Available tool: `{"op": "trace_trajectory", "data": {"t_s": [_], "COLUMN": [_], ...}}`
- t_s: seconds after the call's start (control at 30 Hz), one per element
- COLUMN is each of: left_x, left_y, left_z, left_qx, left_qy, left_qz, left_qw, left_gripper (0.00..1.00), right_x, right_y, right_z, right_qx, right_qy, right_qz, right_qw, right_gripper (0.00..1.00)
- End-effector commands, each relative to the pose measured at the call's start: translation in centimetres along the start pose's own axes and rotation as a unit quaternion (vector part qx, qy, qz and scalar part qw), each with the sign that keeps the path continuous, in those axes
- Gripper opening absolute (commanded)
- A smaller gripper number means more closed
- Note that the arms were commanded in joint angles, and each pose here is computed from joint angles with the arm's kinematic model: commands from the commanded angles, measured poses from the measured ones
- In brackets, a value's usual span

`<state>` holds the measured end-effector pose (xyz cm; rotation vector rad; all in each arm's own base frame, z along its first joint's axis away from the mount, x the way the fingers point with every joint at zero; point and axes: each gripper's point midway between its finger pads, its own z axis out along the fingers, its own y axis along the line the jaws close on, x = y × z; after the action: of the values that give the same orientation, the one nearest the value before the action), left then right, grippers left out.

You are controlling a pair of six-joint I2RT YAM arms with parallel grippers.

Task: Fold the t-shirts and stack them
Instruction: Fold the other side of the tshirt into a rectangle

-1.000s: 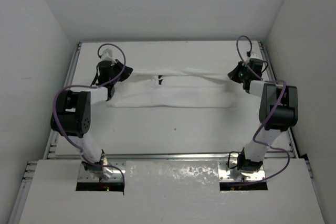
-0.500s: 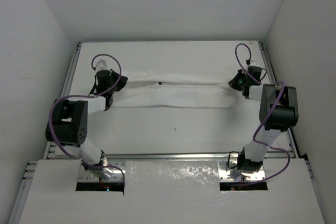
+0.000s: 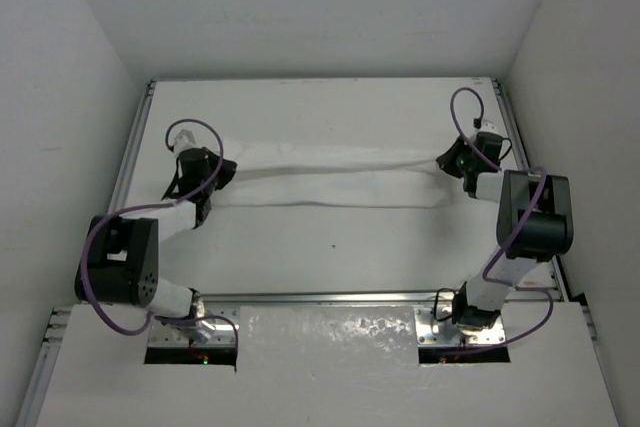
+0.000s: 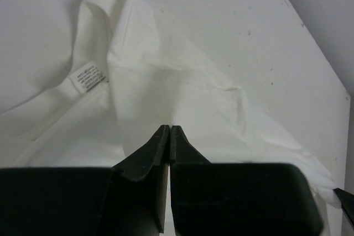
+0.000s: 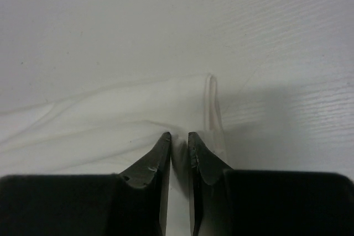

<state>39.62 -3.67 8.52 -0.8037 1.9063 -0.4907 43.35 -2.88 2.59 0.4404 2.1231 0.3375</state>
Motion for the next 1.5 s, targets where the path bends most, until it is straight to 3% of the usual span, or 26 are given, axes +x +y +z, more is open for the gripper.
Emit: {"op": "trace_trajectory", "data": {"t_s": [0.0, 0.17, 0.27, 0.53, 0.8, 0.87, 0.9, 0.93, 0.97, 1.03, 1.2, 1.4, 1.47], "left_x": [0.0, 1.3, 1.5, 2.1, 2.3, 2.4, 2.5, 2.8, 2.9, 3.4, 4.7, 5.6, 5.7], "left_y": [0.7, 1.1, 1.3, 2.1, 2.2, 2.1, 2.1, 2.1, 1.9, 2.1, 2.2, 2.2, 2.3], "left_z": [-0.8, -1.5, -1.7, -1.9, -2.7, -2.8, -2.8, -2.9, -3.0, -3.1, -3.6, -4.2, -4.5], "left_qx": [-0.009, -0.015, -0.022, -0.04, -0.044, -0.041, -0.04, -0.037, -0.032, -0.031, -0.026, -0.026, -0.027], "left_qy": [-0.007, 0.012, 0.016, 0.029, 0.03, 0.034, 0.037, 0.039, 0.041, 0.047, 0.064, 0.072, 0.071], "left_qz": [-0.018, -0.025, -0.027, -0.024, -0.033, -0.033, -0.033, -0.033, -0.033, -0.031, -0.028, -0.021, -0.025], "left_qw": [1.0, 0.999, 0.999, 0.998, 0.998, 0.998, 0.998, 0.998, 0.998, 0.998, 0.997, 0.997, 0.997], "left_gripper": [0.03, 0.03, 0.03, 0.04, 0.0, 0.0, 0.0, 0.0, 0.0, 0.0, 0.0, 0.0, 0.0], "right_x": [-2.4, -0.7, 0.5, 2.7, 3.8, 4.7, 5.1, 5.3, 5.4, 5.5, 4.6, 4.5, 4.2], "right_y": [1.4, 3.0, 2.7, 2.0, -0.3, -1.3, -1.5, -1.5, -1.4, -1.2, 0.8, 3.0, 3.7], "right_z": [-1.6, -3.5, -4.3, -6.6, -7.6, -7.9, -8.0, -8.1, -8.4, -8.7, -9.0, -9.6, -9.6], "right_qx": [-0.034, -0.079, -0.071, -0.053, 0.017, 0.045, 0.05, 0.049, 0.048, 0.044, 0.001, -0.041, -0.04], "right_qy": [-0.053, -0.051, -0.045, -0.04, -0.027, -0.01, -0.007, -0.006, -0.006, -0.007, -0.009, -0.01, -0.007], "right_qz": [-0.008, 0.009, 0.019, 0.029, 0.036, 0.045, 0.048, 0.05, 0.054, 0.057, 0.054, 0.041, 0.03], "right_qw": [0.998, 0.996, 0.996, 0.997, 0.999, 0.998, 0.998, 0.998, 0.997, 0.997, 0.999, 0.998, 0.999], "right_gripper": [0.18, 0.13, 0.0, 0.0, 0.0, 0.05, 0.19, 0.23, 0.37, 0.48, 0.5, 0.26, 0.32]}}
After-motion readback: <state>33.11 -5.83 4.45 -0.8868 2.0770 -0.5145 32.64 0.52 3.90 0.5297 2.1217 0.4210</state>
